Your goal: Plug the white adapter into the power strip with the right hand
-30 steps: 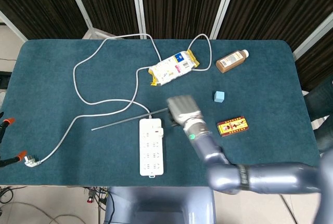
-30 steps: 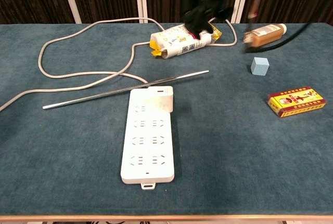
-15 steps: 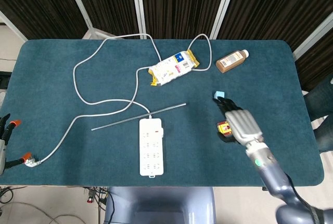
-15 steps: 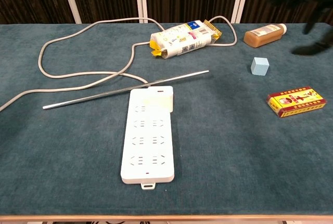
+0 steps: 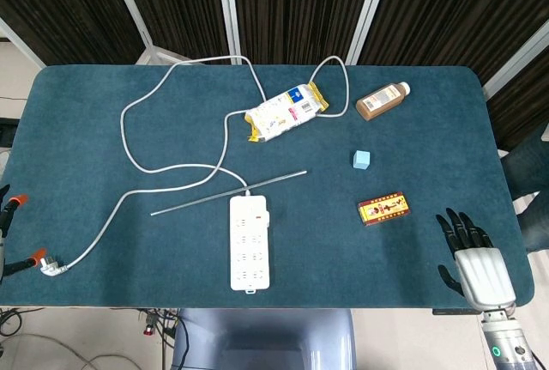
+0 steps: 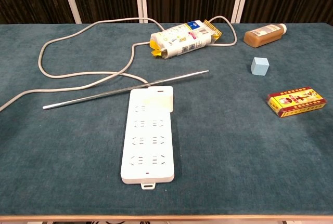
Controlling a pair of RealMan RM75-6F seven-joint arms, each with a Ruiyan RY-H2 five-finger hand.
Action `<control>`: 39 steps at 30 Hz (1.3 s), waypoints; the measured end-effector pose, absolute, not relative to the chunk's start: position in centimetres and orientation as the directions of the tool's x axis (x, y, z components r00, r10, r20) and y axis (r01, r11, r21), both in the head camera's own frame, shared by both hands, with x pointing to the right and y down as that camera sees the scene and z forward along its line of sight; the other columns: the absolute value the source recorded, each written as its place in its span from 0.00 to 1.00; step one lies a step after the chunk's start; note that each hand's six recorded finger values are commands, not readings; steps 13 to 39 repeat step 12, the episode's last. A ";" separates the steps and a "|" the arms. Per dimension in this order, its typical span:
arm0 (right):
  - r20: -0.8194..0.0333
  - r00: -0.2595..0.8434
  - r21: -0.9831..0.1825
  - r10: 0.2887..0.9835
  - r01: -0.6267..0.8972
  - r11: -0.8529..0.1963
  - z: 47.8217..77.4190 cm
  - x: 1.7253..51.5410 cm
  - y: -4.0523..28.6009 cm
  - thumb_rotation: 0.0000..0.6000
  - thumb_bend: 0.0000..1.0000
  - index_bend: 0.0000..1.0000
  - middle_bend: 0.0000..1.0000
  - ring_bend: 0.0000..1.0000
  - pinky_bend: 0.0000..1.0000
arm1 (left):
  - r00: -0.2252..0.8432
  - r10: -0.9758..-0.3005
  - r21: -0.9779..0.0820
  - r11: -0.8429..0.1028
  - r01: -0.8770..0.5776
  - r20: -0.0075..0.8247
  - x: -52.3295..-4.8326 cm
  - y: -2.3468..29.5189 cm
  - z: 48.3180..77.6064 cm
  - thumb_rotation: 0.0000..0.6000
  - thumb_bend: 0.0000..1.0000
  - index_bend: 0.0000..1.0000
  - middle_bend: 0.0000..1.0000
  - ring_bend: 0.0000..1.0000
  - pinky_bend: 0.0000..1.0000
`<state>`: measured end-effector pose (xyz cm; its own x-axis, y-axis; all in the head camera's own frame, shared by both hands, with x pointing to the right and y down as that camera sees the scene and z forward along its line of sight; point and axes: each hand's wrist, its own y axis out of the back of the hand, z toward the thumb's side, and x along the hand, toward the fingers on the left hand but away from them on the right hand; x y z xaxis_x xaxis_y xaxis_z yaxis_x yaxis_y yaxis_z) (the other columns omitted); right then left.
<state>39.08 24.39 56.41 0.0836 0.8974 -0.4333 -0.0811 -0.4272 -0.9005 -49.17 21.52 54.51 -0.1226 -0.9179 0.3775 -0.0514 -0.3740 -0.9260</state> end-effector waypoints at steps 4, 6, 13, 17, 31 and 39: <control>-0.374 0.071 -0.925 0.925 -0.100 -0.366 55.8 39.6 24.0 1.00 0.37 0.00 0.00 0.00 0.22 | -0.108 -0.918 -0.925 -0.377 -0.048 0.380 -48.9 21.5 54.7 1.00 0.09 0.17 0.00 0.00 0.00; -0.356 0.067 -0.932 0.932 -0.098 -0.349 55.6 39.7 24.0 1.00 0.37 0.00 0.00 0.00 0.22 | -0.100 -0.919 -0.925 -0.377 -0.047 0.380 -48.7 21.6 54.7 1.00 0.09 0.17 0.00 0.00 0.00; -0.339 0.050 -0.938 0.939 -0.088 -0.334 55.3 40.0 23.7 1.00 0.37 0.00 0.00 0.00 0.22 | -0.046 -0.922 -0.923 -0.384 -0.035 0.385 -47.6 22.0 54.9 1.00 0.09 0.16 0.00 0.00 0.00; -0.339 0.050 -0.938 0.939 -0.088 -0.334 55.3 40.0 23.7 1.00 0.37 0.00 0.00 0.00 0.22 | -0.046 -0.922 -0.923 -0.384 -0.035 0.385 -47.6 22.0 54.9 1.00 0.09 0.16 0.00 0.00 0.00; -0.339 0.050 -0.938 0.939 -0.088 -0.334 55.3 40.0 23.7 1.00 0.37 0.00 0.00 0.00 0.22 | -0.046 -0.922 -0.923 -0.384 -0.035 0.385 -47.6 22.0 54.9 1.00 0.09 0.16 0.00 0.00 0.00; -0.339 0.050 -0.938 0.939 -0.088 -0.334 55.3 40.0 23.7 1.00 0.37 0.00 0.00 0.00 0.22 | -0.046 -0.922 -0.923 -0.384 -0.035 0.385 -47.6 22.0 54.9 1.00 0.09 0.16 0.00 0.00 0.00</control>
